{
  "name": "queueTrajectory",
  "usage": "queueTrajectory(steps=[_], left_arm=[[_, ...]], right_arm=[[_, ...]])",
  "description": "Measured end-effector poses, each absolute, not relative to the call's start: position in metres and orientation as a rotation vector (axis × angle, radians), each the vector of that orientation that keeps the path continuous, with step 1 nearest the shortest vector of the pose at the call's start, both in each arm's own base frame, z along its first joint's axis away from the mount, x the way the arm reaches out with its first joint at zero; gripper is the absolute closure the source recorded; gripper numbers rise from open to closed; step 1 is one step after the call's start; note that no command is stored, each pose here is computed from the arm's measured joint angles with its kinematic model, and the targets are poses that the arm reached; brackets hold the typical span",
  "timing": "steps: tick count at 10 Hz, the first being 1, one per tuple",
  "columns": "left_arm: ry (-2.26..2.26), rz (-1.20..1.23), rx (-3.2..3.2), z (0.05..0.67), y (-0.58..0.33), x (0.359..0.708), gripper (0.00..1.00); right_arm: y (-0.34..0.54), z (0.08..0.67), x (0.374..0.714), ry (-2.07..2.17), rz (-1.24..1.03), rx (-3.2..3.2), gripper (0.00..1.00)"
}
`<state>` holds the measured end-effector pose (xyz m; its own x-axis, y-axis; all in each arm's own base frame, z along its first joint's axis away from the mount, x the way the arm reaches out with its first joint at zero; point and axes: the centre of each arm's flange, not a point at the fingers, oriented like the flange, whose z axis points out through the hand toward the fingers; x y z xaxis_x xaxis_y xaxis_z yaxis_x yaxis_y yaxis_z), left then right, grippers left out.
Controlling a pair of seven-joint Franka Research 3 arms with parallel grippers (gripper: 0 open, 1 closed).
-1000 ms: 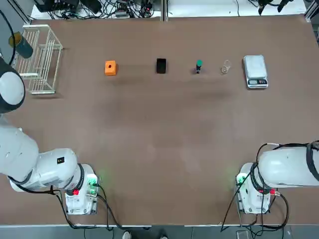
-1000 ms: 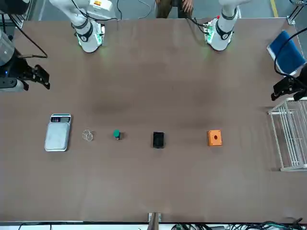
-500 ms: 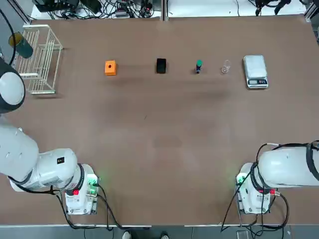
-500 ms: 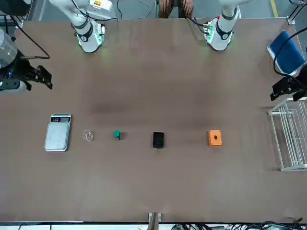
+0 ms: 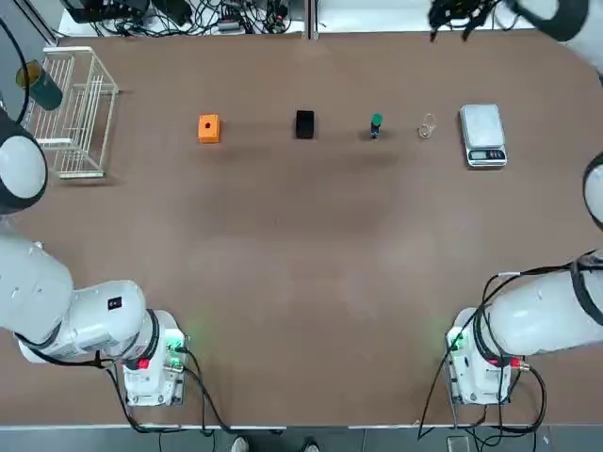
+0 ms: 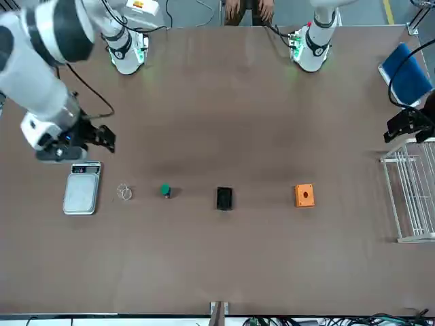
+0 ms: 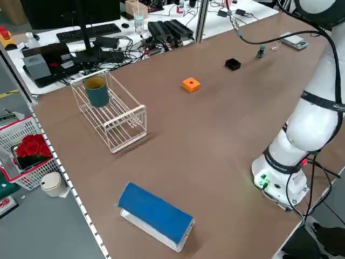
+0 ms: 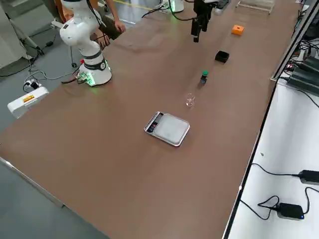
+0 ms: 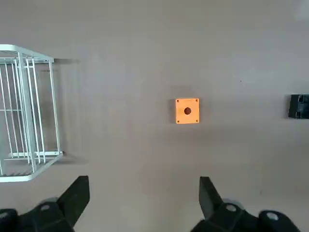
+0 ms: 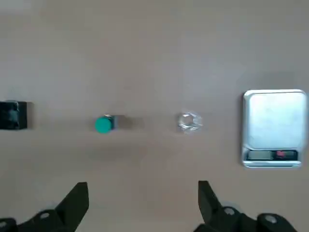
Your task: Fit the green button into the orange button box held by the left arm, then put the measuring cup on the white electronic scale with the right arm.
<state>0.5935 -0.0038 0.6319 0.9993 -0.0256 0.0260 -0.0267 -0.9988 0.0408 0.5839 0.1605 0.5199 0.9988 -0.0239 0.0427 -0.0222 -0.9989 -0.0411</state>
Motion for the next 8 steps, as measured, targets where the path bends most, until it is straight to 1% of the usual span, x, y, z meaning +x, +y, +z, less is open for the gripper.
queueTrajectory(steps=[3,5,8], left_arm=[[-0.050,0.019,3.098,0.612,-0.008,0.598,0.00],[-0.038,0.027,3.091,0.574,-0.035,0.607,0.00],[-0.008,0.061,3.078,0.521,-0.074,0.611,0.00]], right_arm=[[0.228,0.465,0.591,0.036,-0.060,-3.084,0.00],[0.242,0.434,0.594,0.013,-0.034,-3.086,0.00],[0.253,0.372,0.586,-0.001,-0.098,-3.064,0.00]])
